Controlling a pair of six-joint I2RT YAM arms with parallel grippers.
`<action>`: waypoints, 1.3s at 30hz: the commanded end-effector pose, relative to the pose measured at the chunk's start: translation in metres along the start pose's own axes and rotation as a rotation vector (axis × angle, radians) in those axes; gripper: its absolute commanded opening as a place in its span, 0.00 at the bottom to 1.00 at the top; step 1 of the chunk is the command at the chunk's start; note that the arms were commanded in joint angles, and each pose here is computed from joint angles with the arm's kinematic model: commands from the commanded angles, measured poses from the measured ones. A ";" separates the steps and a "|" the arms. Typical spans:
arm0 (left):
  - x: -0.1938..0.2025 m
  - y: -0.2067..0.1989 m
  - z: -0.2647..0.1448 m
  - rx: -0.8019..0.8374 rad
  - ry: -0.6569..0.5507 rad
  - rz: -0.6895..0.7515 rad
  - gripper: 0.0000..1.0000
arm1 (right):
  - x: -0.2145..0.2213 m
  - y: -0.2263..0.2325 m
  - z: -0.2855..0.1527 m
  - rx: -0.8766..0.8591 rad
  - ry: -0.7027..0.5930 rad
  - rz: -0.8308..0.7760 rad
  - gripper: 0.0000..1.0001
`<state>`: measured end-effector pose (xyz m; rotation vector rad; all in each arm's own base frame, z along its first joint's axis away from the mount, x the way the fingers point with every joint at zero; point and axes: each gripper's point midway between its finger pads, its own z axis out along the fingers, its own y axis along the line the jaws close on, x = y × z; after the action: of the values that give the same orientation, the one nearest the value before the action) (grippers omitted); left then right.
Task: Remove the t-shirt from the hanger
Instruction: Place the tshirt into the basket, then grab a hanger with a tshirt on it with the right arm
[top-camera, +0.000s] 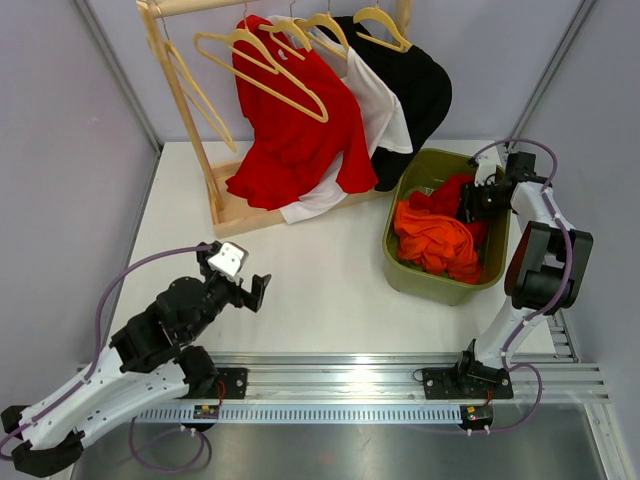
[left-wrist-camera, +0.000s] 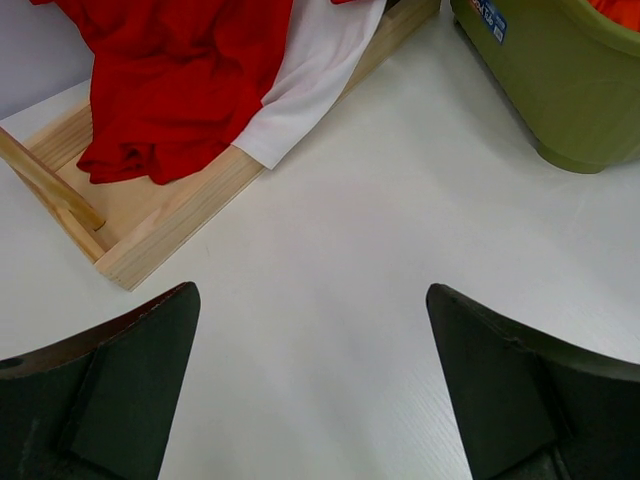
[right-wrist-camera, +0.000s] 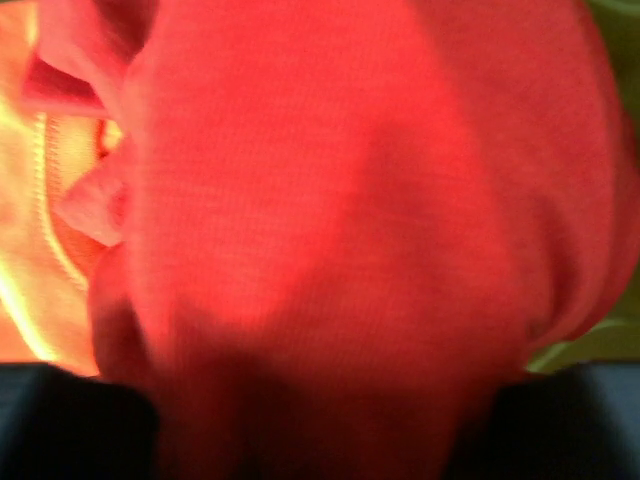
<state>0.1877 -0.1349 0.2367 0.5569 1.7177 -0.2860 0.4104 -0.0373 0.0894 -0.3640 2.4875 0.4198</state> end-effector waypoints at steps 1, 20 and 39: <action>-0.004 0.006 0.002 -0.031 -0.011 0.008 0.99 | -0.009 -0.008 -0.016 0.071 -0.025 -0.071 0.55; -0.002 0.003 0.004 -0.022 0.002 0.015 0.99 | -0.156 0.152 -0.189 -0.178 -0.420 -0.353 1.00; 0.004 0.014 0.005 -0.087 0.030 0.026 0.99 | -0.322 0.339 -0.152 -0.342 -0.782 -0.441 0.87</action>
<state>0.1926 -0.1303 0.2318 0.5458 1.7404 -0.2338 0.4421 0.2603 0.4663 -0.8200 1.5160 0.7041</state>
